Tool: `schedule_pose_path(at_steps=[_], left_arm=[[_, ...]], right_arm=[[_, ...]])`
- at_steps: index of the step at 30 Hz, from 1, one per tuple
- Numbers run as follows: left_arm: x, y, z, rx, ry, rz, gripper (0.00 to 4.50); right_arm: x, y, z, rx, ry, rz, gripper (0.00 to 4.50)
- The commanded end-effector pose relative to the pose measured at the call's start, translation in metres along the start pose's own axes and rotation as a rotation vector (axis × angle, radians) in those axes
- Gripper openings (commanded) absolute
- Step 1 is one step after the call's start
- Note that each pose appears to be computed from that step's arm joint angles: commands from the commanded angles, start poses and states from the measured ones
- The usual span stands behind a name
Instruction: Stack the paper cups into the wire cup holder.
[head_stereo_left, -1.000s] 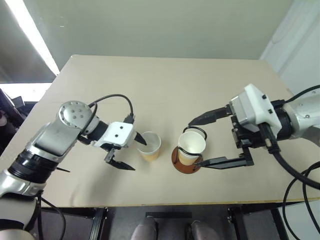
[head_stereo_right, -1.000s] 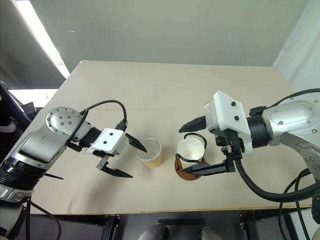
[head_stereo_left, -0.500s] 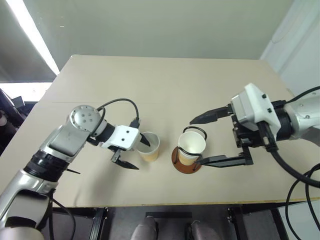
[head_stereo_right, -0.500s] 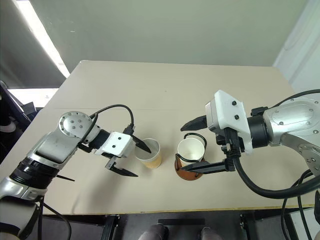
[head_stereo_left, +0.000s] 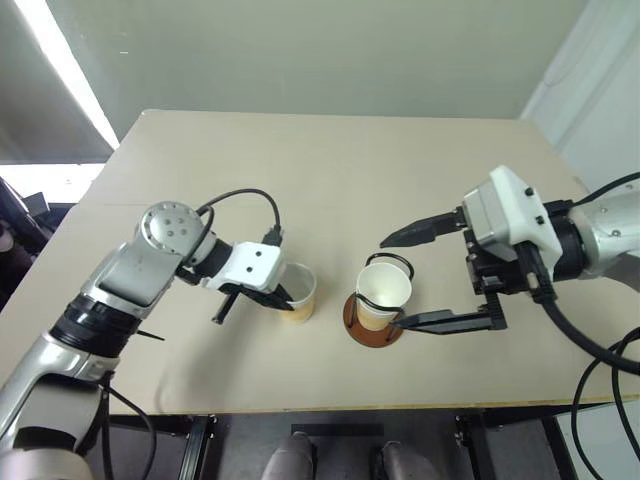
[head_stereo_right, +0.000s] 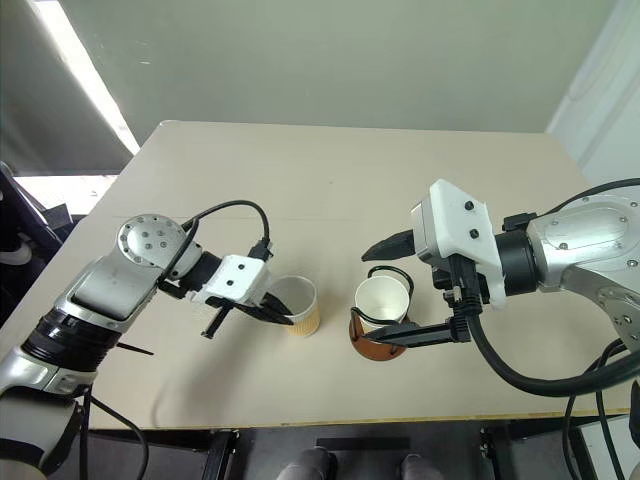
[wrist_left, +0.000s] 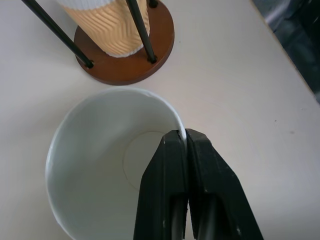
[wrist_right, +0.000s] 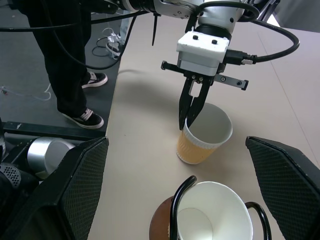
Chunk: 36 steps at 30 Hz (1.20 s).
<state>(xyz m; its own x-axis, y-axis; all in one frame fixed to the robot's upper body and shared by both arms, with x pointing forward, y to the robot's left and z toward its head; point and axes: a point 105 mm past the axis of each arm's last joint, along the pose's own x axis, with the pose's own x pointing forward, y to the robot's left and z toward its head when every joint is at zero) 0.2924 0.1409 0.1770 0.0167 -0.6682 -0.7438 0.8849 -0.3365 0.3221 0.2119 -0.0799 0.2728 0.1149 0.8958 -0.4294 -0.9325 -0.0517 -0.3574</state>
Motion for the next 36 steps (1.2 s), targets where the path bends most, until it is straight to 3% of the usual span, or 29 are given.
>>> schedule_pose_path(at_steps=[1, 16, 25, 36], left_arm=[[-0.009, -0.002, 0.012, 0.030, -0.004, -0.025, 0.01], [-0.046, 0.028, 0.035, 0.074, -0.052, 0.113, 0.01], [-0.061, 0.045, 0.078, 0.118, -0.197, 0.138, 0.01], [-0.068, 0.057, 0.136, 0.213, -0.341, 0.065, 0.01]], right_arm=[[-0.006, -0.001, 0.007, -0.040, -0.008, -0.028, 4.50], [-0.026, -0.021, -0.017, 0.022, 0.068, -0.145, 4.50], [-0.046, -0.030, -0.039, 0.075, 0.129, -0.214, 4.50], [-0.055, -0.027, -0.046, 0.093, 0.156, -0.229, 4.50]])
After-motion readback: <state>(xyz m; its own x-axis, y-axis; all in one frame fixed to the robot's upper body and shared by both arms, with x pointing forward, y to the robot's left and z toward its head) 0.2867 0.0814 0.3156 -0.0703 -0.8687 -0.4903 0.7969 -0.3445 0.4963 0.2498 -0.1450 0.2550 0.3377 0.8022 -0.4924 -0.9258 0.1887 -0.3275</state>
